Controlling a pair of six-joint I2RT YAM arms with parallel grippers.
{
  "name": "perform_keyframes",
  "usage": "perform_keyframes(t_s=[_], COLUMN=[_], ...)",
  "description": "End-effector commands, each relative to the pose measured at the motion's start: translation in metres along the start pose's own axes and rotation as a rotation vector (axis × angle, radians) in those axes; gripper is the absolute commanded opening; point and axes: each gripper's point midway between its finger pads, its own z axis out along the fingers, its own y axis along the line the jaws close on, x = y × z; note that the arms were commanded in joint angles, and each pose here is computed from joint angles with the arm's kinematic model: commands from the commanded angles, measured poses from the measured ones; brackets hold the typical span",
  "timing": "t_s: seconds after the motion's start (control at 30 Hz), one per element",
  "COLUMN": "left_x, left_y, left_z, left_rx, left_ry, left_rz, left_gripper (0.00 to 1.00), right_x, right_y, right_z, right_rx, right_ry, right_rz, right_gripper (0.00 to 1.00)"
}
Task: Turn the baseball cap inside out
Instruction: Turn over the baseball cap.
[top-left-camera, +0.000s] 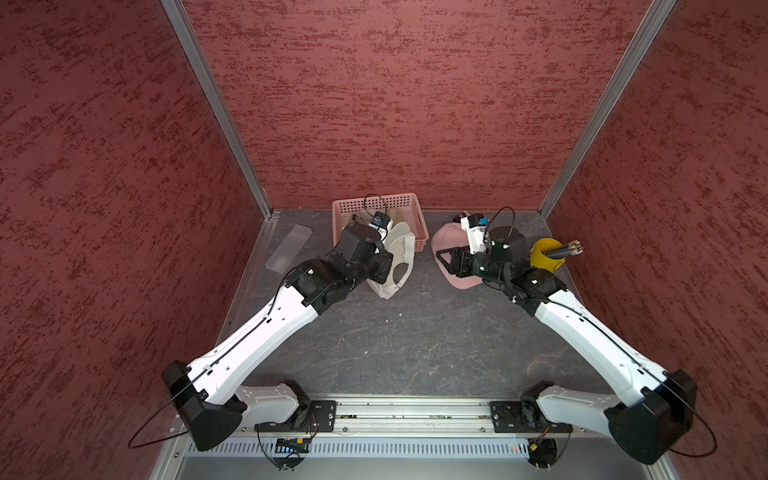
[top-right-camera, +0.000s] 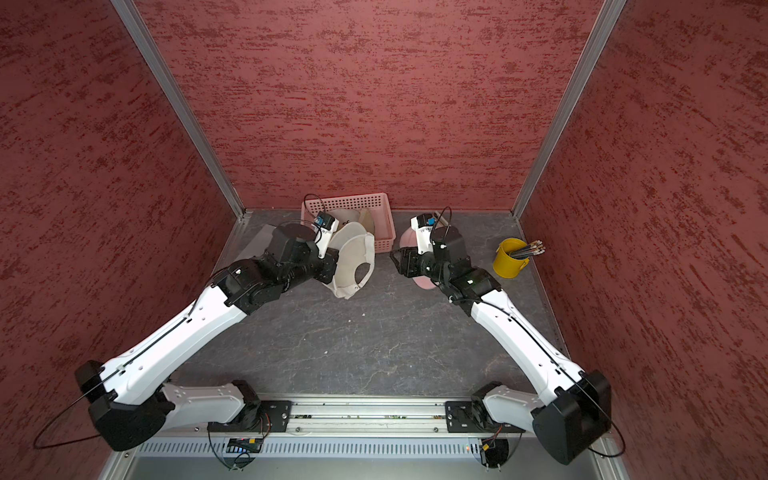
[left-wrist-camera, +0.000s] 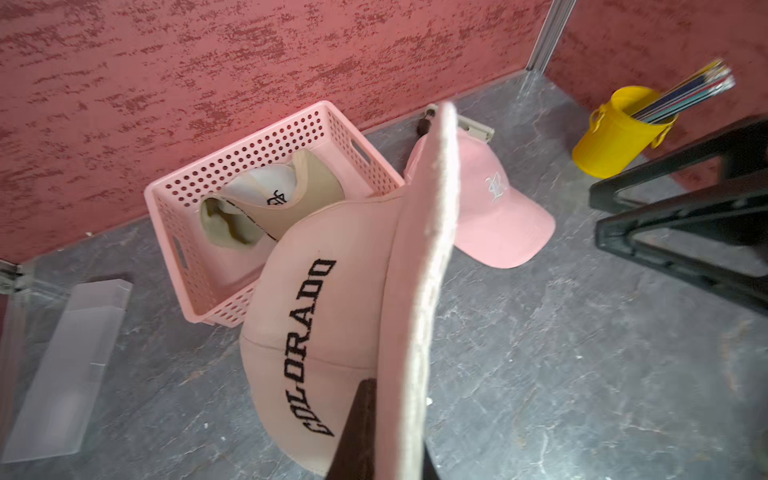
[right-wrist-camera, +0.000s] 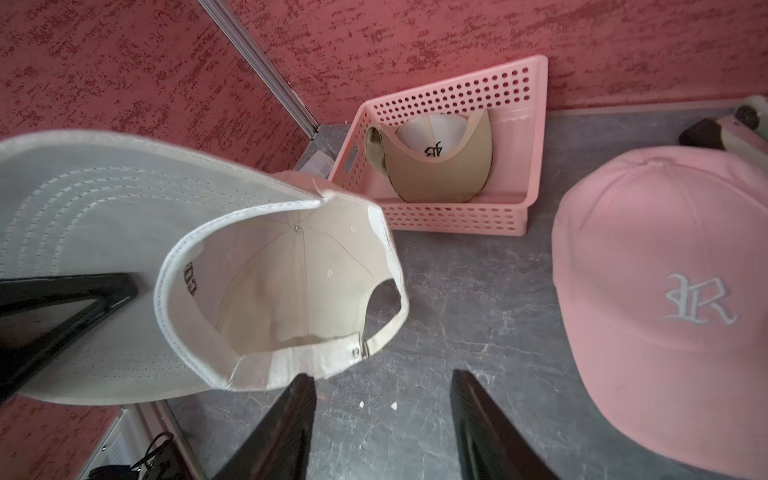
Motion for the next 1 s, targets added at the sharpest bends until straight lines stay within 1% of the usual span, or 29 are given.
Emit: perform_keyframes(t_s=[0.0, 0.13, 0.2, 0.37, 0.47, 0.57, 0.67, 0.8, 0.97], left_x=[-0.02, -0.032, -0.038, -0.042, -0.037, -0.031, -0.023, -0.019, -0.017], left_y=[0.017, 0.007, 0.002, -0.012, -0.023, -0.033, -0.034, -0.036, -0.043], left_z=[-0.013, -0.017, -0.018, -0.026, -0.029, -0.03, -0.029, -0.025, -0.019], left_rx=[-0.152, -0.233, -0.261, -0.32, -0.332, -0.351, -0.36, -0.373, -0.392], left_ry=[-0.132, -0.251, -0.324, -0.473, -0.51, -0.536, -0.539, -0.535, -0.53], left_rz=[0.111, 0.293, 0.358, 0.515, 0.608, 0.682, 0.715, 0.75, 0.81], left_gripper=[0.0, 0.0, 0.0, 0.0, 0.0, 0.0, 0.0, 0.0, 0.0], right_x=[-0.005, -0.023, -0.026, -0.023, -0.023, -0.014, -0.005, -0.006, -0.004], right_y=[0.015, 0.04, 0.052, 0.056, 0.061, 0.064, 0.065, 0.075, 0.083], right_z=[-0.014, -0.035, -0.039, -0.041, -0.04, -0.04, -0.038, -0.03, -0.013], right_rx=[-0.024, -0.103, -0.144, -0.17, -0.205, -0.208, -0.244, -0.266, -0.3], right_ry=[0.036, -0.017, -0.017, -0.013, -0.029, -0.031, -0.028, -0.018, -0.009], right_rz=[0.124, 0.322, 0.415, 0.635, 0.725, 0.779, 0.856, 0.823, 0.844], right_gripper=[0.59, 0.62, 0.63, 0.64, 0.65, 0.65, 0.65, 0.66, 0.66])
